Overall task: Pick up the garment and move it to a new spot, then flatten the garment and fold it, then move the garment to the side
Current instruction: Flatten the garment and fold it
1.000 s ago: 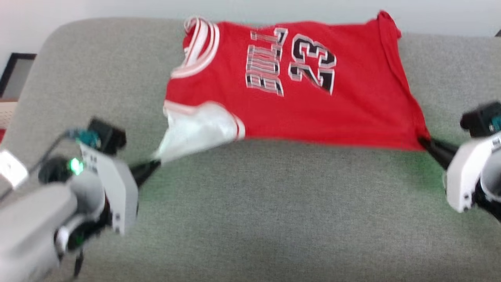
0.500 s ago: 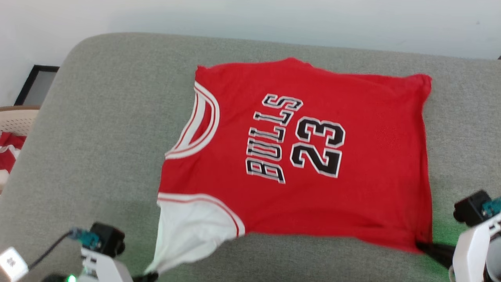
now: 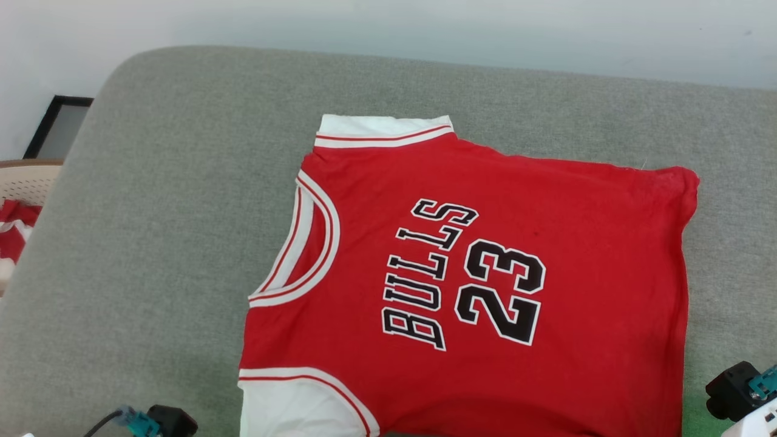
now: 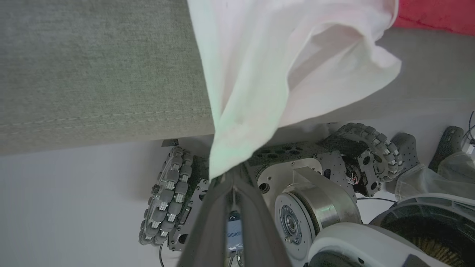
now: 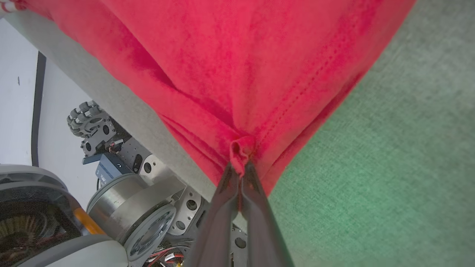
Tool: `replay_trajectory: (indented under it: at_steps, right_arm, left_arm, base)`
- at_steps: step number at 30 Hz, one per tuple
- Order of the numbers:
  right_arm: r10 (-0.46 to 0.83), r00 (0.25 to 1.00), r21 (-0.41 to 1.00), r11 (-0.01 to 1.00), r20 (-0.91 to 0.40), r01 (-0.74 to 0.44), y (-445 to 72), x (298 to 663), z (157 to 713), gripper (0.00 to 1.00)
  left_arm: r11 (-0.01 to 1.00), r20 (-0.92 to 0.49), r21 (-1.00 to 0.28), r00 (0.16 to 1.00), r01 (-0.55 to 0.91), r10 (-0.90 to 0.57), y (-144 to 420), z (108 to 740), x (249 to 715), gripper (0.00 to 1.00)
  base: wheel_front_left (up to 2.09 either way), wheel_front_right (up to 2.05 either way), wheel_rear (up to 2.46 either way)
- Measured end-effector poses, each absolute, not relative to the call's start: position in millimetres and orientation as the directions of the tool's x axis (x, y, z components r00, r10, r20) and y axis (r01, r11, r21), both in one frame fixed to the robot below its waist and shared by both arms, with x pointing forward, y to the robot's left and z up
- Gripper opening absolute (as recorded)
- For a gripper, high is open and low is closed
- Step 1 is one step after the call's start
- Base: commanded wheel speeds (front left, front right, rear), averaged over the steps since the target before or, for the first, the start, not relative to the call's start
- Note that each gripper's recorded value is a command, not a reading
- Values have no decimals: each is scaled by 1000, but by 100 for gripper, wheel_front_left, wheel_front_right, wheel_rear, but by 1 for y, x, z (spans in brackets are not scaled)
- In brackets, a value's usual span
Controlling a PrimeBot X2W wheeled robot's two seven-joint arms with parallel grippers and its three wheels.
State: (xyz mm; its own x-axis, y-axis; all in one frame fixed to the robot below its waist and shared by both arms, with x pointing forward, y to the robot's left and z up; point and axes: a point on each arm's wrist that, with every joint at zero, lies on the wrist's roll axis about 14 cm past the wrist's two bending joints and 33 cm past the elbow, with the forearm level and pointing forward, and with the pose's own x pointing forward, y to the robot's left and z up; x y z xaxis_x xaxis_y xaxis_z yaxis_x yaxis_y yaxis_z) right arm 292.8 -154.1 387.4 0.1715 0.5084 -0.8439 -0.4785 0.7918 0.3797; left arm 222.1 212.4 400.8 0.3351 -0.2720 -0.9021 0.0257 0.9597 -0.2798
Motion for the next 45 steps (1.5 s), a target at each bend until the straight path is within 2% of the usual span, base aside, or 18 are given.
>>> replay_trajectory:
  at_steps: [3,9,16,25,29,33,40,42,43,44,45]
  right_arm:
    - [516,194,382,795,-834,-472,-152,295,393,0]
    - [513,308,334,811,-801,-480,-150,316,411,0]
    - [481,511,223,845,-712,-485,-149,370,440,0]
    - [415,645,123,886,-642,-448,-153,431,449,0]
    - [385,654,97,897,-650,-432,-155,447,438,0]
    - [367,631,93,901,-683,-423,-154,451,422,0]
    - [363,590,113,902,-721,-418,-152,452,402,0]
    - [362,587,111,902,-724,-418,-152,454,401,0]
    - [364,584,115,901,-726,-419,-151,454,400,0]
    - [364,585,116,901,-725,-418,-151,455,400,0]
    - [365,588,113,900,-722,-421,-150,456,401,14]
  left_arm:
    - [962,-899,-271,346,47,-270,211,405,227,0]
    - [972,-847,-175,478,159,-231,221,435,272,0]
    - [951,-747,-39,623,308,-233,226,476,342,0]
    - [896,-658,64,694,439,-293,214,495,430,0]
    - [882,-673,58,671,467,-311,209,480,454,0]
    - [875,-707,31,629,482,-322,204,460,466,0]
    - [892,-788,-2,549,452,-280,211,419,467,1]
    - [901,-802,-17,532,433,-270,212,411,466,16]
    - [909,-808,-21,528,416,-260,215,408,466,29]
    - [914,-814,-23,523,406,-253,217,406,466,47]
    - [917,-816,-26,522,398,-249,218,405,466,82]
  base:
    - [0,0,0]
    - [0,0,0]
    - [0,0,0]
    - [0,0,0]
    - [0,0,0]
    - [0,0,0]
    - [0,0,0]
    - [0,0,0]
    - [0,0,0]
    - [0,0,0]
    - [0,0,0]
